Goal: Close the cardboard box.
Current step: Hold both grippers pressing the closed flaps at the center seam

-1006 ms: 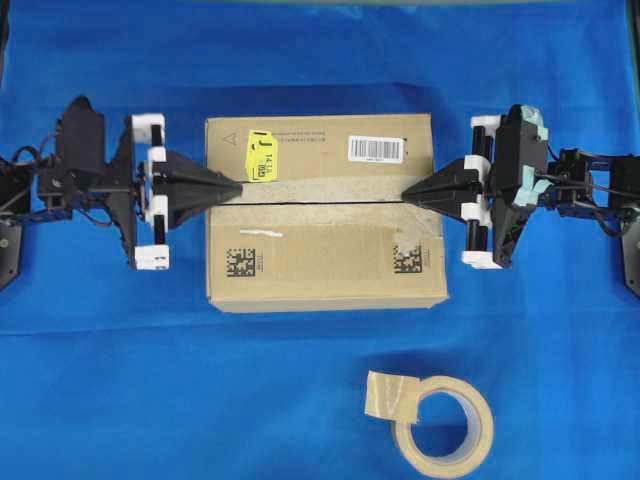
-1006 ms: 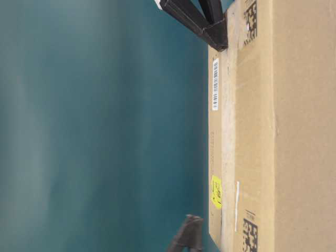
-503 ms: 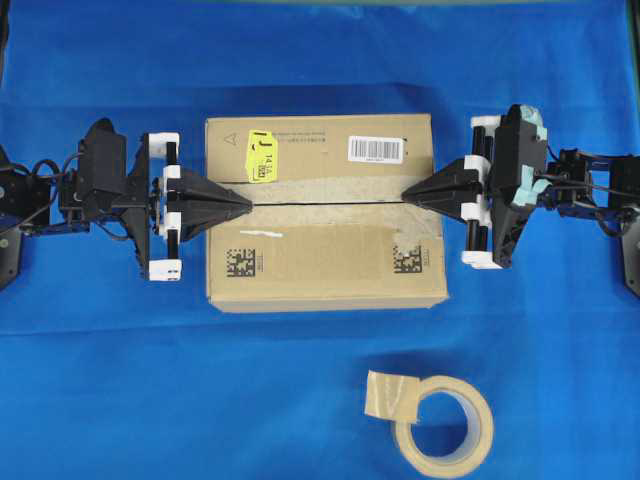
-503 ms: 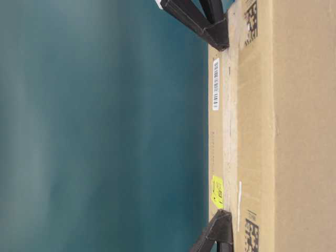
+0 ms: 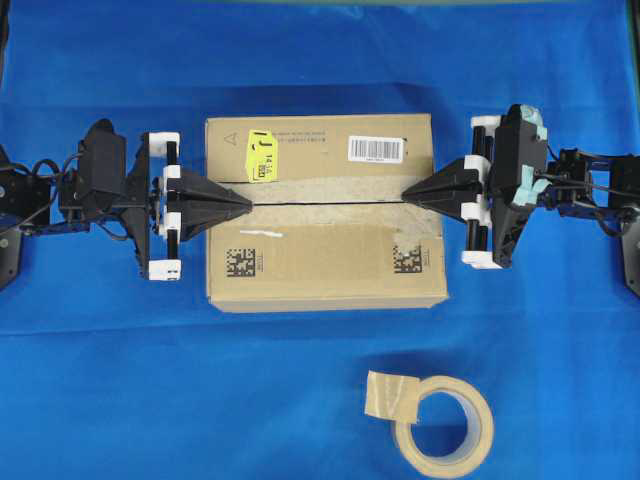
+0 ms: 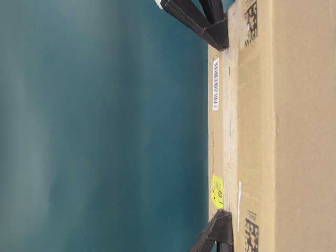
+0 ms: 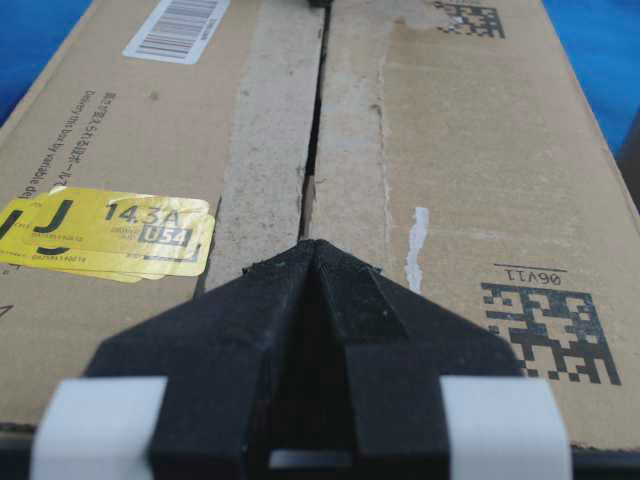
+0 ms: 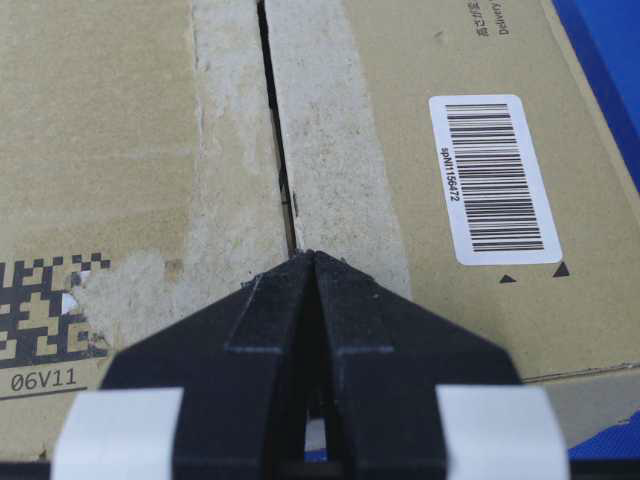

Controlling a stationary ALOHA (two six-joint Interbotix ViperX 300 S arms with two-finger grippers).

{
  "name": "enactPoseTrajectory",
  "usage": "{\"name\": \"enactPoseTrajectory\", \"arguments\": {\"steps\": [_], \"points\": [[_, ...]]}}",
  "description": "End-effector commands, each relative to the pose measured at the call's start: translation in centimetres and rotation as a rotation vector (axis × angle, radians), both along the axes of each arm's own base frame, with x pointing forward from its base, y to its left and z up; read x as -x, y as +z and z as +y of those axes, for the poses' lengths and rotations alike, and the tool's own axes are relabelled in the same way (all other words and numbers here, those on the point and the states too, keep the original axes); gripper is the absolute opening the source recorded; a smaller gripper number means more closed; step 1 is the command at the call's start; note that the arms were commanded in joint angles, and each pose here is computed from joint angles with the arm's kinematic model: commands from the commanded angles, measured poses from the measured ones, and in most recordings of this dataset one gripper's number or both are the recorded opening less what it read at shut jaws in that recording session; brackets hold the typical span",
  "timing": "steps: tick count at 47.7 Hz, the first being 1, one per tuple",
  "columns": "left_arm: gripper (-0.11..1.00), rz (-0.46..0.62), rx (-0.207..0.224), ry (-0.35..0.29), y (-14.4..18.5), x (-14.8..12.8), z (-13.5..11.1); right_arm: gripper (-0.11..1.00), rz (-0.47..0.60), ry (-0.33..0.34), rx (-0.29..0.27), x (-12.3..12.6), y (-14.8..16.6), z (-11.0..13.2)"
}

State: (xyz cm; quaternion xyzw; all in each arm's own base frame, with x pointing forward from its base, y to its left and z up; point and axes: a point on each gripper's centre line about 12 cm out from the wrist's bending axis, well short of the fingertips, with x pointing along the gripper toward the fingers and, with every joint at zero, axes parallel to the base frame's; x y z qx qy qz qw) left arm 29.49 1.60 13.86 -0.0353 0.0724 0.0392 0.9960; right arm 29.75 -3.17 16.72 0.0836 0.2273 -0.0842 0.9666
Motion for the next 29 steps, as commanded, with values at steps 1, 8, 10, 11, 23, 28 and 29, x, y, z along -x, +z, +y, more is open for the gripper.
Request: {"name": "enactPoseTrajectory", "arguments": {"steps": [1, 8, 10, 11, 23, 28, 29], "points": [[0.00, -0.014, 0.000, 0.005, 0.31, -0.08, 0.11, 0.00, -0.020, -0.006, -0.001, -0.27, 0.53, -0.14], [0.00, -0.012, 0.000, 0.004, 0.30, -0.17, 0.11, 0.00, -0.020, -0.006, -0.001, -0.27, 0.53, -0.14], [0.00, -0.012, 0.000, 0.004, 0.30, -0.17, 0.11, 0.00, -0.019, -0.006, -0.002, -0.26, 0.51, -0.13], [0.00, -0.011, 0.000, 0.004, 0.29, -0.16, 0.11, 0.00, -0.019, -0.005, 0.000, -0.27, 0.51, -0.13], [0.00, -0.012, 0.000, 0.004, 0.32, -0.21, 0.12, 0.00, -0.022, -0.006, -0.001, -0.31, 0.58, -0.14], [0.00, -0.012, 0.000, 0.004, 0.32, -0.21, 0.12, 0.00, -0.019, -0.005, 0.000, -0.27, 0.51, -0.13], [0.00, -0.012, 0.002, 0.005, 0.32, -0.21, 0.12, 0.00, -0.019, -0.006, -0.002, -0.26, 0.51, -0.13]]}}
